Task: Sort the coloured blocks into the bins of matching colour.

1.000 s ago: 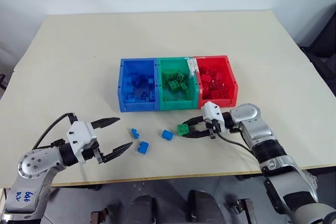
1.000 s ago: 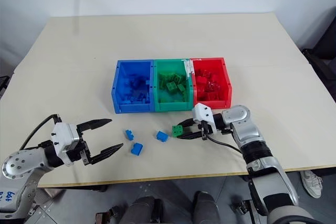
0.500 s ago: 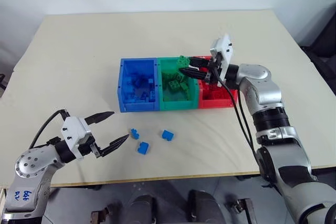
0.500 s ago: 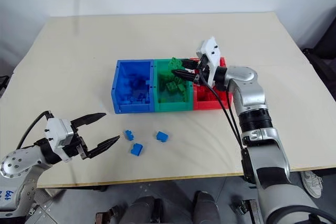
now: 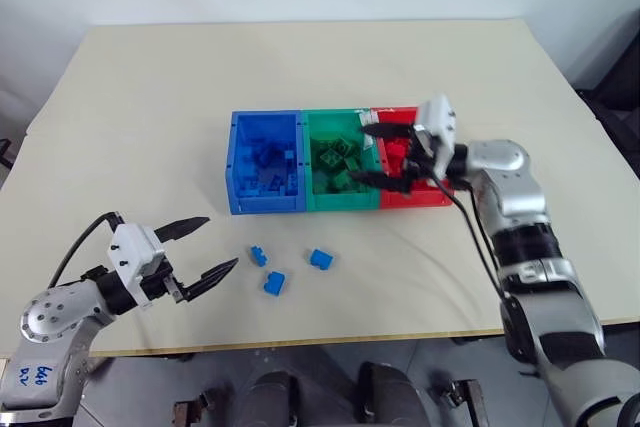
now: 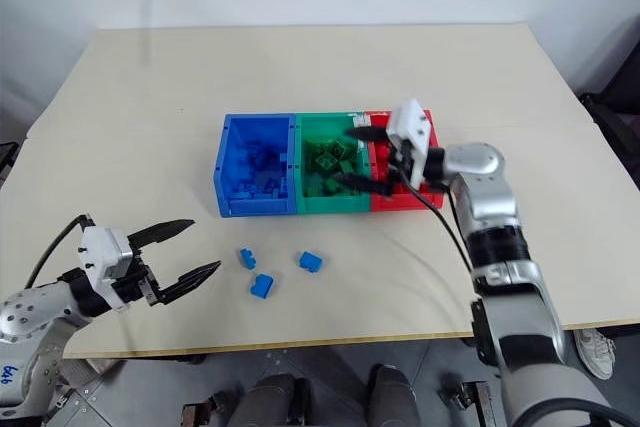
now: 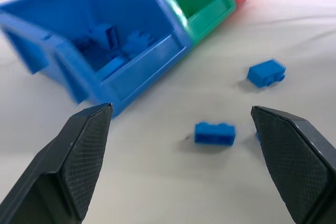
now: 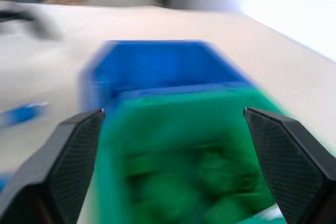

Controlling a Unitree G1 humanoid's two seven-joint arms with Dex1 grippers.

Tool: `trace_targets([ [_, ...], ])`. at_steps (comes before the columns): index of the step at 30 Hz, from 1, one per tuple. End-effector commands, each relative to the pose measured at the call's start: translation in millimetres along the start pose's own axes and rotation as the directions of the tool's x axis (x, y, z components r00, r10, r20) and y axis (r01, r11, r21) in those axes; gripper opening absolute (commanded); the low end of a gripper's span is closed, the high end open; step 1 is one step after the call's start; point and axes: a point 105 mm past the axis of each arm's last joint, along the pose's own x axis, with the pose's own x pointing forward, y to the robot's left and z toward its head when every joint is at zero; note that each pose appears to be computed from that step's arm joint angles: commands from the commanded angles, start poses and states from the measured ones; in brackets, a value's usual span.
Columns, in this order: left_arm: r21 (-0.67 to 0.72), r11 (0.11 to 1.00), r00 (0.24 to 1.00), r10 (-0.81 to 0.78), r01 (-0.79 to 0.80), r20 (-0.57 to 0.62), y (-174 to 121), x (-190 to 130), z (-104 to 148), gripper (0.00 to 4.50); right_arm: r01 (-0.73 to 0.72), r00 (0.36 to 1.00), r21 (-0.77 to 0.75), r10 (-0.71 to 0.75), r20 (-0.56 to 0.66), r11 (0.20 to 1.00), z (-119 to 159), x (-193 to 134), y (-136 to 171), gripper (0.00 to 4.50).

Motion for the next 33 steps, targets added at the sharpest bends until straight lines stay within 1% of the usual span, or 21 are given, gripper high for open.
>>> trace_targets([
  [1, 0.066, 0.997, 0.997, 0.053, -0.049, -0.049, 18.8, -17.4, -5.2, 4.5, -0.088, 0.996, -0.044, 0.089, 0.028, 0.995, 6.6, -28.4, 25.9, 4.48],
  [4, 0.072, 0.997, 0.996, 0.031, -0.025, -0.089, 23.4, -23.2, -10.7, 4.5, -0.093, 0.995, 0.022, 0.094, -0.025, 0.995, -13.6, -52.9, 48.4, 4.48],
  [6, 0.082, 0.997, 0.995, -0.006, 0.014, -0.102, 22.5, -24.1, -10.8, 4.5, -0.071, 0.996, 0.066, 0.074, -0.04, 0.995, -21.1, -67.1, 59.0, 4.48],
  [8, 0.077, 0.996, 0.995, -0.032, 0.04, -0.098, 22.3, -24.0, -8.7, 4.5, -0.031, 0.999, 0.03, 0.032, -0.034, 0.999, -21.6, -74.8, 62.9, 4.48],
  [10, 0.152, 0.982, 0.989, -0.093, 0.109, -0.114, 19.0, -19.0, -2.8, 4.5, 0.01, 0.998, 0.042, -0.008, -0.06, 0.999, -26.5, -82.6, 66.9, 4.48],
  [11, 0.195, 0.969, 0.984, -0.132, 0.153, -0.118, 15.7, -12.7, 1.8, 4.5, 0.034, 0.997, 0.052, -0.03, -0.068, 0.998, -28.0, -85.3, 67.7, 4.48],
  [13, 0.225, 0.945, 0.97, -0.223, 0.238, -0.092, 6.6, 9.5, 17.0, 4.5, 0.066, 0.993, 0.061, -0.06, -0.1, 0.996, -32.5, -90.7, 70.6, 4.48],
  [14, 0.246, 0.928, 0.96, -0.263, 0.279, -0.097, 2.1, 20.2, 21.4, 4.5, 0.074, 0.991, 0.062, -0.066, -0.116, 0.995, -34.1, -93.3, 71.9, 4.48],
  [16, 0.255, 0.894, 0.929, -0.352, 0.369, -0.112, -9.5, 35.0, 25.7, 4.5, 0.098, 0.987, 0.051, -0.091, -0.132, 0.994, -35.0, -96.7, 71.7, 4.48],
  [19, 0.236, 0.863, 0.894, -0.427, 0.448, -0.135, -21.3, 53.3, 29.7, 4.5, 0.113, 0.981, 0.098, -0.095, -0.17, 0.989, -39.4, -100.7, 75.8, 4.48],
  [22, 0.235, 0.781, 0.815, -0.547, 0.579, -0.192, -40.4, 78.9, 35.9, 4.5, 0.108, 0.978, 0.093, -0.089, -0.19, 0.99, -38.5, -103.3, 81.5, 4.48],
  [24, 0.229, 0.744, 0.778, -0.584, 0.627, -0.233, -47.0, 93.8, 34.4, 4.5, 0.121, 0.976, 0.092, -0.102, -0.191, 0.988, -36.4, -104.0, 82.3, 4.48],
  [26, 0.243, 0.718, 0.757, -0.598, 0.652, -0.263, -50.6, 108.0, 30.5, 4.5, 0.124, 0.976, 0.1, -0.103, -0.19, 0.987, -34.1, -104.1, 84.9, 4.48],
  [28, 0.225, 0.718, 0.75, -0.601, 0.659, -0.278, -52.4, 122.2, 25.9, 4.5, 0.119, 0.977, 0.109, -0.096, -0.191, 0.987, -32.3, -103.7, 89.2, 4.48],
  [31, 0.237, 0.681, 0.716, -0.608, 0.693, -0.343, -56.5, 133.8, 14.1, 4.5, 0.123, 0.975, 0.122, -0.097, -0.199, 0.985, -29.2, -104.8, 96.4, 4.48],
  [33, 0.257, 0.682, 0.722, -0.589, 0.685, -0.362, -55.5, 144.4, 9.4, 4.5, 0.136, 0.973, 0.129, -0.108, -0.202, 0.982, -28.2, -106.0, 98.3, 4.48],
])
